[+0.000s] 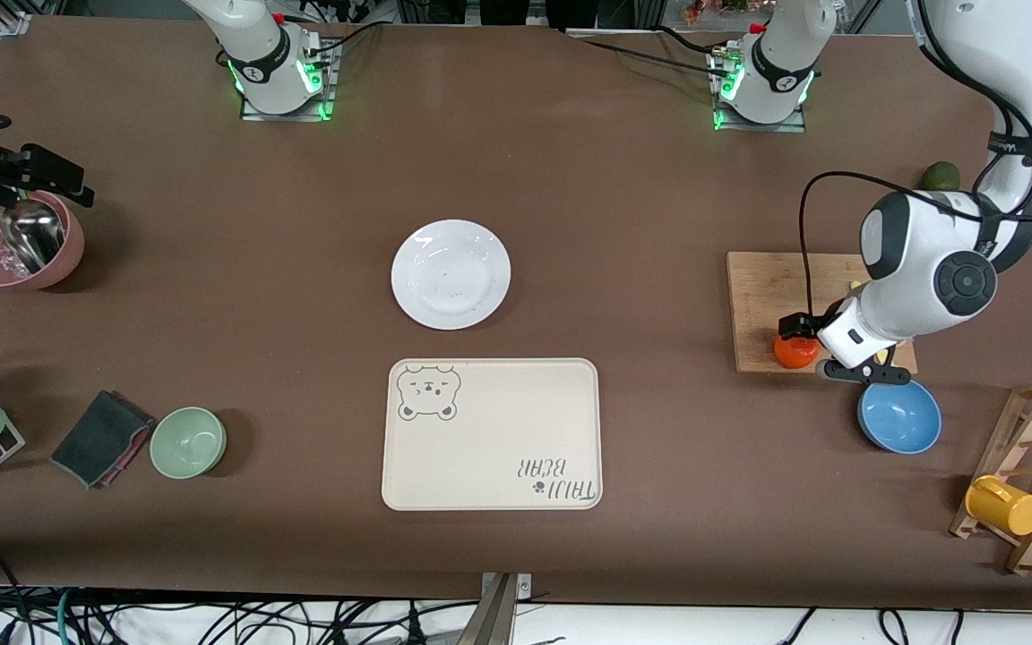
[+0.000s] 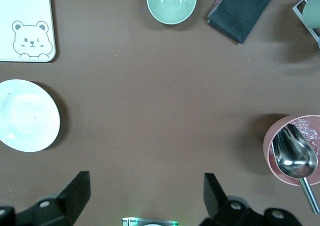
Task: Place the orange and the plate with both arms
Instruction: 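Reach the left gripper down to the orange on the cutting board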
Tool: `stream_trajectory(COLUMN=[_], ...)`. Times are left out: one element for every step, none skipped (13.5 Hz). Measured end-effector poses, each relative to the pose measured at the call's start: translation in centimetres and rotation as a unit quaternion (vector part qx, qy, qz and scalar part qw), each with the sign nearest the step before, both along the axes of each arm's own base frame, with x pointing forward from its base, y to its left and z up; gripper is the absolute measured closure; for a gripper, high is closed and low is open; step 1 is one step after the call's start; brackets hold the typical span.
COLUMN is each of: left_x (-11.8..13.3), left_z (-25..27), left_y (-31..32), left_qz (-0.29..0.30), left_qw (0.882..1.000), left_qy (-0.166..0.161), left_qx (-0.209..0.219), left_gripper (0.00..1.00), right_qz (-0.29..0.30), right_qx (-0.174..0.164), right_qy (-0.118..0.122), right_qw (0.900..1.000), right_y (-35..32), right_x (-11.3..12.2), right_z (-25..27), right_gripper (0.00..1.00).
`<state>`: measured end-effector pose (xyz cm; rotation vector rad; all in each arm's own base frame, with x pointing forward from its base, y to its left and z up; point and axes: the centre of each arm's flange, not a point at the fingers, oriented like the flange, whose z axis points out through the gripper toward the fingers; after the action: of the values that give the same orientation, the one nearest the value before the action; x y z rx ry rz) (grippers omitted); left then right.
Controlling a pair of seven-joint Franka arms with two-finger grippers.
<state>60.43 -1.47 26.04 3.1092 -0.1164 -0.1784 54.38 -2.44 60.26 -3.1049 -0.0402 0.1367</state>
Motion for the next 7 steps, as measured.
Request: stream_trajectory(left_x=[0.1,0.2,0.3,0.2,0.2,0.2,0.1], left_z=[-1.1,-2.2,-3.4,-4.4,-5.3,-5.8,-6.0], left_y=[0.2,0.4,0.5,0.6,0.7,0.7,0.8], left_qz=[0.002,0.004,0.005,0.006,0.007,0.008,0.008], left_qw=[1.0,1.0,1.0,1.0,1.0,1.0,1.0], left_qy=[-0.003,-0.005,-0.005,-0.004,-0.003,-0.001,0.001], left_qx=[0.0,0.0,-0.001,-0.001,-0.001,-0.001,-0.001], left_gripper=[0.0,0.0,0.0,0.0,0.0,0.0,0.0], right_qz=[0.0,0.0,0.0,0.0,0.0,0.0,0.0], right_qx=[0.0,0.0,0.0,0.0,0.0,0.0,0.0], right_qy=[0.0,0.0,0.0,0.0,0.0,0.0,0.0], right_qw=[1.0,1.0,1.0,1.0,1.0,1.0,1.0], right_y=[0.0,0.0,0.0,0.0,0.0,0.0,0.0], right_x=[0.0,0.0,0.0,0.0,0.0,0.0,0.0], right_z=[0.0,0.0,0.0,0.0,0.0,0.0,0.0], right_gripper=[0.0,0.0,0.0,0.0,0.0,0.0,0.0])
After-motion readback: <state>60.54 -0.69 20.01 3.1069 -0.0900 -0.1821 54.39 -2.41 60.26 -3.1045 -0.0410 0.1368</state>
